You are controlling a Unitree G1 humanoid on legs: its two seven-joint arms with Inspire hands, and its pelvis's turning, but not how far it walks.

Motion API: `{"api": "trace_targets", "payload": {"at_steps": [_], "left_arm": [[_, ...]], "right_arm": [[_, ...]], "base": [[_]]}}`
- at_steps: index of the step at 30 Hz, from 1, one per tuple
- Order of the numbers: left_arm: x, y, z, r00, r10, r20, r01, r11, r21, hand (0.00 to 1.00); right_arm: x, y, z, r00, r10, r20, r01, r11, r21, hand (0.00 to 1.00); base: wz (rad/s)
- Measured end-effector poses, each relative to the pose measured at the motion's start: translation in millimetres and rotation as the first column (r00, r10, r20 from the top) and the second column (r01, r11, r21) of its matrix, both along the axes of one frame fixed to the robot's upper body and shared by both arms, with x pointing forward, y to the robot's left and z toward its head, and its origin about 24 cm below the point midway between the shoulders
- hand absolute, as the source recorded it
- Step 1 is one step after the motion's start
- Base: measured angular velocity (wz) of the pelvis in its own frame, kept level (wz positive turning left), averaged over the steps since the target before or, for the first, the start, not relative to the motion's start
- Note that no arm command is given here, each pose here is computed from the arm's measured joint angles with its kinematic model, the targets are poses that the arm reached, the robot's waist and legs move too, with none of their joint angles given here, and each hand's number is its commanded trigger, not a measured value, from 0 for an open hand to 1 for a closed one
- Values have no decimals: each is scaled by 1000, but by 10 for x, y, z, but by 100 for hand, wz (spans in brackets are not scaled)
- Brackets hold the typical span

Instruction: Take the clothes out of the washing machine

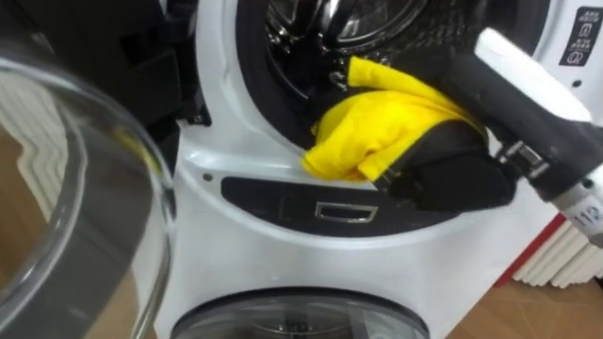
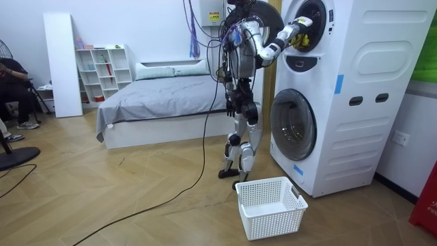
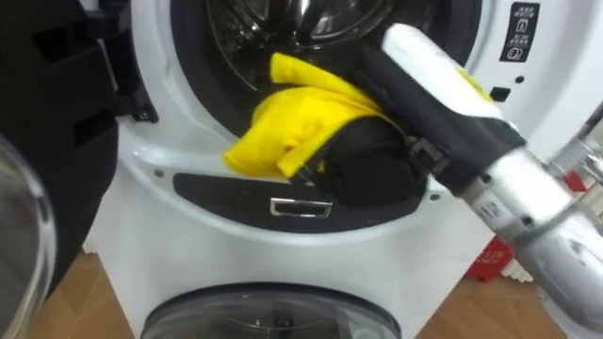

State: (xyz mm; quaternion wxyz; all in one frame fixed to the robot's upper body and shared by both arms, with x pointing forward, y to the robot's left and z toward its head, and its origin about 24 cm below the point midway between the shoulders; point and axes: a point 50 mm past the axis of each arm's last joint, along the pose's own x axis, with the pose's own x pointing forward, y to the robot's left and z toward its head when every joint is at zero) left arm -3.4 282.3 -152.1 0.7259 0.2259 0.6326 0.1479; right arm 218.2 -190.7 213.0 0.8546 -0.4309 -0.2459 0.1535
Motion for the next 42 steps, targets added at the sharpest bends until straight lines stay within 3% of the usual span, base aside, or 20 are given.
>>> {"api": "trace_targets", "payload": {"at_steps": [7,13,18,26,31,42], "left_arm": [[-54,57,23,998,66,25,-66,998,14,0],[-126,43,12,997,74,5,-74,997,8,0],[-75,61,21,998,60,20,-61,998,14,0],[68,151,50,998,37,42,-39,999,37,0],[80,198,66,999,40,29,-41,998,49,0],[452,92,41,995,-75,63,73,997,24,0]], "right_arm": [[-128,-273,-193,987,-153,-48,157,984,87,100],[-221,-481,-449,952,-260,-160,275,958,79,100],[-290,-657,-476,922,-352,-160,368,926,88,100],[-313,-959,-892,802,-510,-312,550,834,50,100],[-319,-1027,-967,761,-543,-354,594,803,45,100],[-145,-1062,-1221,726,-514,-457,620,777,109,100]], "base": [[-17],[-27],[-36],[-34],[-22],[-15]]}}
